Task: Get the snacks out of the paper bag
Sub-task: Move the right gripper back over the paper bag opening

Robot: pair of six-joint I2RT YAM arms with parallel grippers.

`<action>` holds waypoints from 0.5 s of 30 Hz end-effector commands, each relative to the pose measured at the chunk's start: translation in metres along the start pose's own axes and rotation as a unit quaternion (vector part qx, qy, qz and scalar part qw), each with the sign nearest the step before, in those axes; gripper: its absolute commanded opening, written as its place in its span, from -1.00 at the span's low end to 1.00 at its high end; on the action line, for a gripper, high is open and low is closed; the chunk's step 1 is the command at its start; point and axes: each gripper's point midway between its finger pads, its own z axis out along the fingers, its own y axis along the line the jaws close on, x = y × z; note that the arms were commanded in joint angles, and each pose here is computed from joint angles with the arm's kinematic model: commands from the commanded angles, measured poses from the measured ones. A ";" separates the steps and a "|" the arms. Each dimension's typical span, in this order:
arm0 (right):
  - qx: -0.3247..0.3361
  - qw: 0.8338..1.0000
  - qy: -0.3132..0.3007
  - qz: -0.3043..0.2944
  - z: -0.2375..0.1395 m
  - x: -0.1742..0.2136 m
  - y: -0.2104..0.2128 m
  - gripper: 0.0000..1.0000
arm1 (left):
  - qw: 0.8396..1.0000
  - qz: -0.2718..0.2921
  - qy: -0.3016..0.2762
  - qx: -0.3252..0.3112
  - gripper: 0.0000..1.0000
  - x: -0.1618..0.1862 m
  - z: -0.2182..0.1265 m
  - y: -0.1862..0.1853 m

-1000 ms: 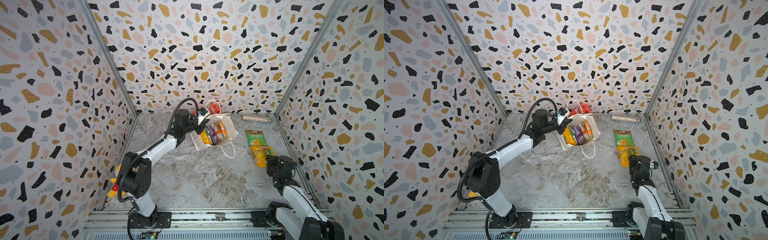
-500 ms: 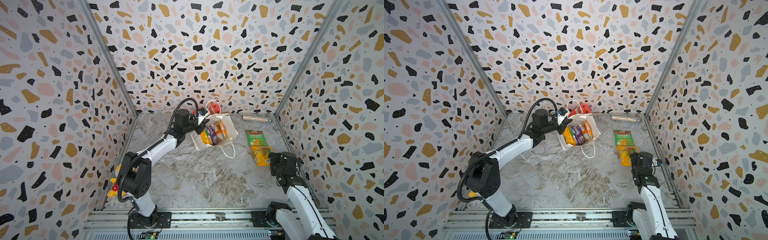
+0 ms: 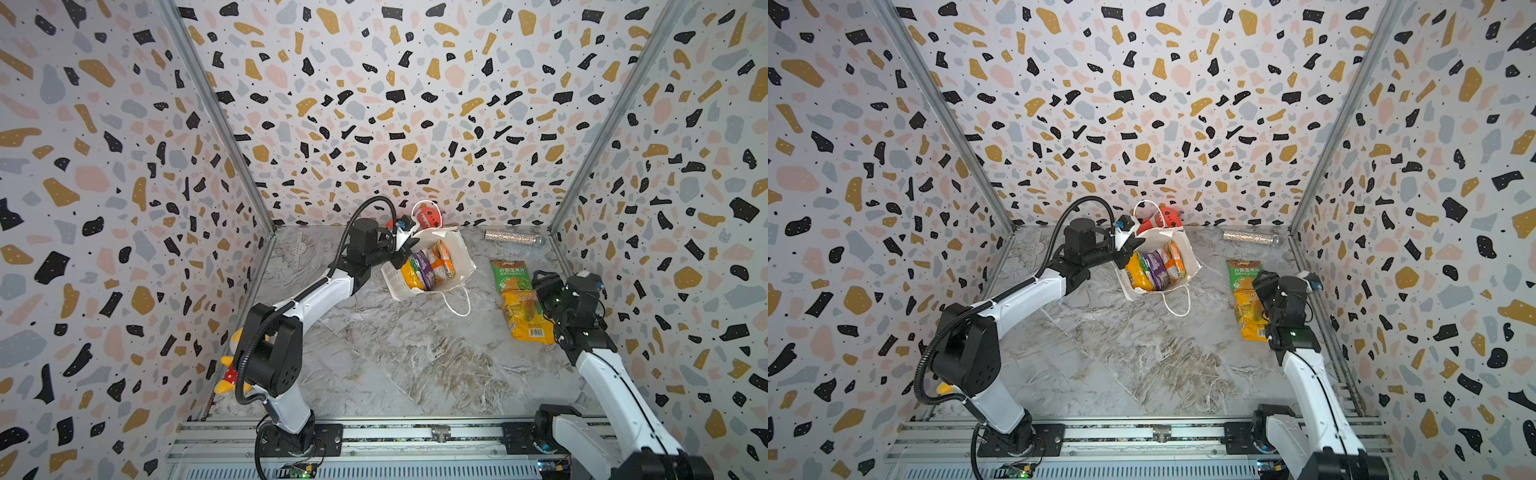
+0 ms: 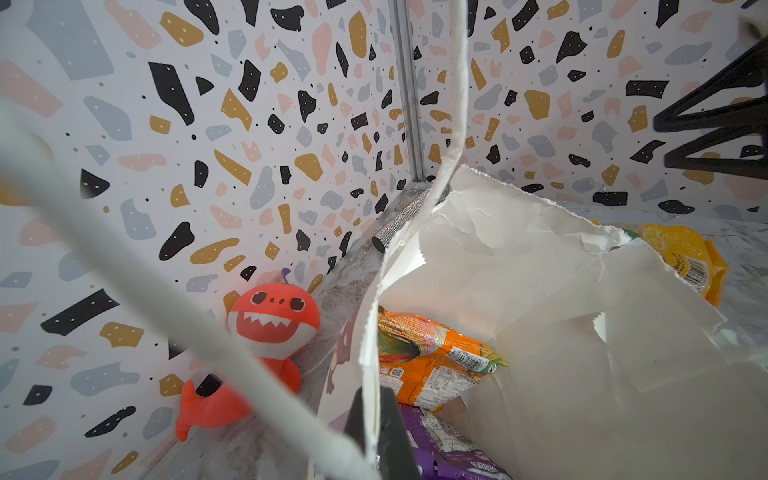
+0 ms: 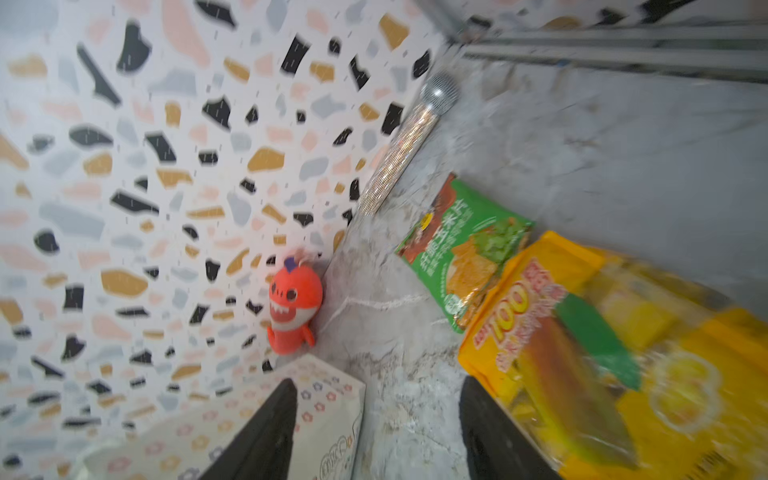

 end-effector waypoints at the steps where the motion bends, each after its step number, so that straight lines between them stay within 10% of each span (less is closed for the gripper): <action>1: -0.140 0.981 0.021 -0.130 0.004 0.009 0.083 0.18 | 0.999 0.028 -0.044 0.000 -1.00 -0.031 -0.011 -0.003; 10: -0.356 0.854 0.094 -0.368 -0.029 0.099 0.231 -0.23 | 0.999 0.032 -0.041 0.010 -1.00 -0.041 -0.017 -0.006; 15: -0.355 0.802 0.122 -0.466 -0.044 0.154 0.260 -0.28 | 0.998 0.036 -0.048 0.022 -1.00 -0.045 -0.018 -0.012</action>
